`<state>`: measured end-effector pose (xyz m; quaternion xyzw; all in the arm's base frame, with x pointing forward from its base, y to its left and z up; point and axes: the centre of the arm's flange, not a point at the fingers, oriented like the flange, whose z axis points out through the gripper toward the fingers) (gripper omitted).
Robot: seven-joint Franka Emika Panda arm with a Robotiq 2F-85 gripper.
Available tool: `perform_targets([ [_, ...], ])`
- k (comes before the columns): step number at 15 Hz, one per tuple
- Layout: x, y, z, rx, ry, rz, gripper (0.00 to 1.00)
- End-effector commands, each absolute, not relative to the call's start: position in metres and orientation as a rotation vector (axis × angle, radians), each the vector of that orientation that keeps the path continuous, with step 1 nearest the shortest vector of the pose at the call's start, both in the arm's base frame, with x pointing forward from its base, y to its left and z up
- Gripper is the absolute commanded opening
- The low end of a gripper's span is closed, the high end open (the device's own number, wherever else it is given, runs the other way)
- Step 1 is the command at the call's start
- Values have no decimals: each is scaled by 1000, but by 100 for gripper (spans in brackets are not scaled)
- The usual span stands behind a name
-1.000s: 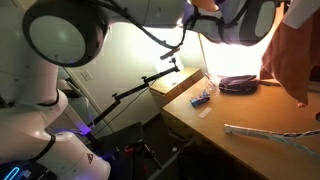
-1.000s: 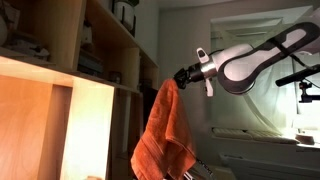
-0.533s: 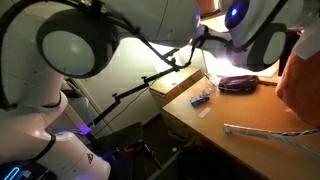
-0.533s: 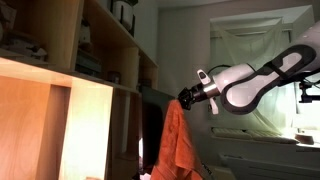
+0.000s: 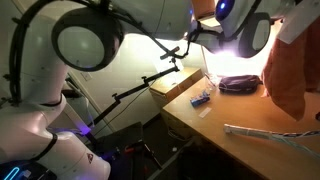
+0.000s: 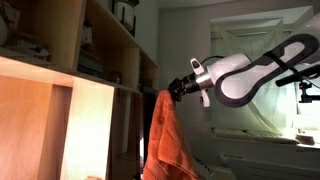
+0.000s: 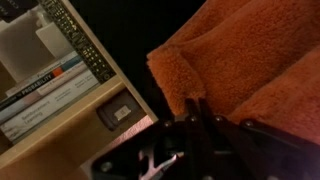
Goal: Pick up the towel and wipe the screen of the computer monitor
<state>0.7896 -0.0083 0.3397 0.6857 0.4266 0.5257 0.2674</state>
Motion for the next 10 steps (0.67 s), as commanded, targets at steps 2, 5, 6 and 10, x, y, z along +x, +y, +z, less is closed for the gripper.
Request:
perform_targets([
  [2,801,1,363,1813,1142,1456,4],
  [5,810,1,369,1812,1129,1479,4],
  [6,812,2,372,1808,1118,1485,4],
  [10,825,-10,374,1819,1108,1466,4],
])
